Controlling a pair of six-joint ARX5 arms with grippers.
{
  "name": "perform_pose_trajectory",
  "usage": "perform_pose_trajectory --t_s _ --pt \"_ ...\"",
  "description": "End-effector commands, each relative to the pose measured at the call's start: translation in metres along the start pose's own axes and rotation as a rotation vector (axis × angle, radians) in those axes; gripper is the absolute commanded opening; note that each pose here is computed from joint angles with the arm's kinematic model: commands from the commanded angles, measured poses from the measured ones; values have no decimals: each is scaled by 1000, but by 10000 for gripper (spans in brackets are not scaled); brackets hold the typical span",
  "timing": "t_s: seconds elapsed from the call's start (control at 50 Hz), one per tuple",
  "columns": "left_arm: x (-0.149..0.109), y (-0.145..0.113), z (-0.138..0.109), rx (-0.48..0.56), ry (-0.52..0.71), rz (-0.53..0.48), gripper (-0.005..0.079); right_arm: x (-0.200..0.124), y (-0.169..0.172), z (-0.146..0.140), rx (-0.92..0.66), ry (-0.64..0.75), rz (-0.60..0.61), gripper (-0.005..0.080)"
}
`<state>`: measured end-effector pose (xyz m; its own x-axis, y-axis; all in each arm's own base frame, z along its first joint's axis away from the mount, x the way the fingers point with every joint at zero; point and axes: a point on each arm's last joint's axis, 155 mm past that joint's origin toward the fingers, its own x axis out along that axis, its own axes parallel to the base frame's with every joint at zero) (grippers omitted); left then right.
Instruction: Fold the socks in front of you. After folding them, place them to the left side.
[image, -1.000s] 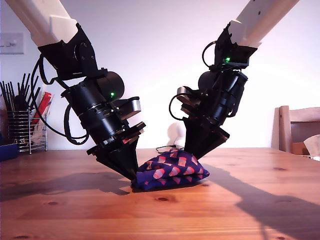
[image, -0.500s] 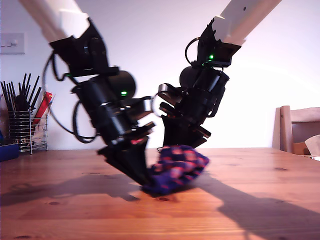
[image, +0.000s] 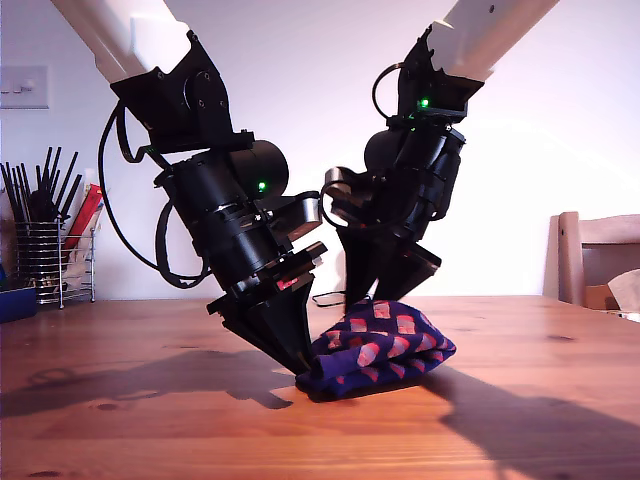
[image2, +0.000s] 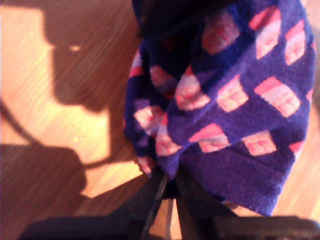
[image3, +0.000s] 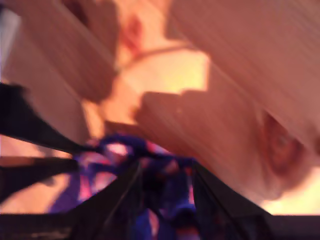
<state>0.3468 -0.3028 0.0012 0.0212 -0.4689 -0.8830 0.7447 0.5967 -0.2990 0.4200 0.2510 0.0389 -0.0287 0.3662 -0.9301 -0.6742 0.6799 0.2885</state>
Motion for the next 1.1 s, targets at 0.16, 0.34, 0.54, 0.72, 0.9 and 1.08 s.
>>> perform_pose_trajectory --t_s 0.16,0.34,0.54,0.72,0.9,1.08 --pt "38 1 -53 -49 154 -17 -21 -8 7 -5 -25 36 -43 279" --pt "38 1 -54 -52 159 -18 -21 -6 11 -13 -36 75 -50 154" --pt "38 1 -55 -53 162 -18 -21 -7 11 -20 -39 105 -56 -13" --pt "37 2 -59 -60 176 -17 -21 -10 -5 -28 -35 142 -132 -13" --pt "37 2 -59 -60 177 -16 -21 -14 -19 -33 -29 160 -185 -13" --pt "36 5 -62 -64 186 -2 -21 -20 -35 -41 -12 191 -241 -13"
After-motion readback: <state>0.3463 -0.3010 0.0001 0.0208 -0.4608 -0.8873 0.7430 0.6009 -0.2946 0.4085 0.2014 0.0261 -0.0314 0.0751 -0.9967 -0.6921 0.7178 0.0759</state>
